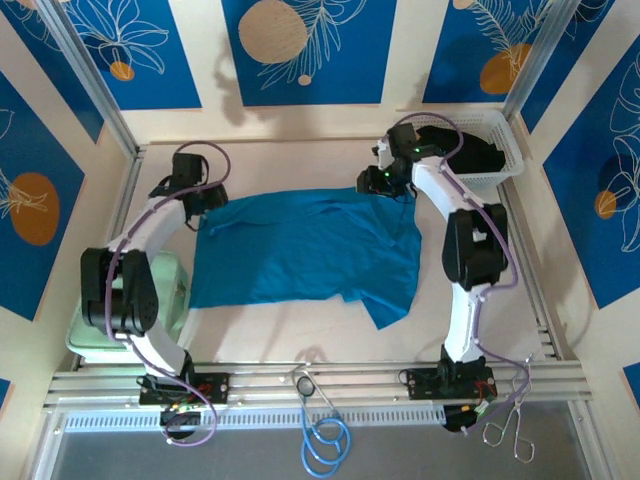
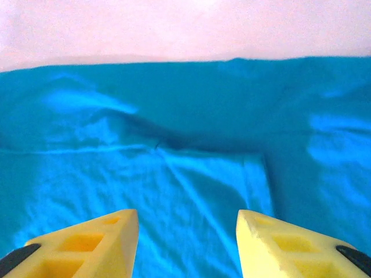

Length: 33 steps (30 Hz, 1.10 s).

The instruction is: Fold and stack the t-shirts

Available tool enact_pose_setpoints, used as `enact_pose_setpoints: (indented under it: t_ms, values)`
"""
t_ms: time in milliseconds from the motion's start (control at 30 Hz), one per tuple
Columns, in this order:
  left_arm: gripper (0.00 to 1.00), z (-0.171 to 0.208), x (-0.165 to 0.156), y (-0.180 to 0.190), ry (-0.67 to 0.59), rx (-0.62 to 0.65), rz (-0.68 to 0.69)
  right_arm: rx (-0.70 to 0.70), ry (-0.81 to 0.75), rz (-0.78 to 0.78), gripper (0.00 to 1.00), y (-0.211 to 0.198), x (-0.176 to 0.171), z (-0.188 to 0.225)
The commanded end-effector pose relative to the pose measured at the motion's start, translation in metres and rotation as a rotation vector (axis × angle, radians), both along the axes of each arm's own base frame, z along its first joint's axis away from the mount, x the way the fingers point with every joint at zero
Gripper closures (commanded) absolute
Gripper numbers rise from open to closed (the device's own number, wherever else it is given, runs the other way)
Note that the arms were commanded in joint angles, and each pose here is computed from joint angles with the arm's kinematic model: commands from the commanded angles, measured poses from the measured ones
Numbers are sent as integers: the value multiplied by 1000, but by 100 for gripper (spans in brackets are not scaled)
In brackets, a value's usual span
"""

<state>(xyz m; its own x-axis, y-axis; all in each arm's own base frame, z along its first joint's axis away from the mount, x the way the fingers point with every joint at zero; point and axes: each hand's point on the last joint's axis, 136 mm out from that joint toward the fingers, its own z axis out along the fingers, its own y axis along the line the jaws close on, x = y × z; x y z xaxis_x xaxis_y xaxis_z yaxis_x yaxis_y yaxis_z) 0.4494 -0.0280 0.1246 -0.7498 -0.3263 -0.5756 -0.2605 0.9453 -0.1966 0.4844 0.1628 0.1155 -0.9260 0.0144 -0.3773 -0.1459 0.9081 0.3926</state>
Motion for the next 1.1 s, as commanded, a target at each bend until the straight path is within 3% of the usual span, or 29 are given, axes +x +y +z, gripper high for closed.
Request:
enact_pose_setpoints:
  t_ms: [0, 167, 267, 633, 900, 1067]
  values:
    - [50, -28, -2, -8, 90, -73, 2, 18, 35, 41, 52, 0, 11, -17]
    - [75, -56, 15, -14, 155, -84, -12, -31, 63, 10, 52, -11, 25, -43]
    - [82, -68, 23, -12, 187, -68, -9, -21, 81, 15, 52, -8, 22, -52]
    - [83, -88, 29, -3, 241, -23, 21, 7, 128, 33, 57, 4, 10, -63]
    - [83, -84, 28, -5, 236, -27, 15, 11, 151, 51, 68, 9, 0, -63]
    - [83, -77, 26, -5, 224, -28, 11, 2, 151, 50, 69, 9, -3, -59]
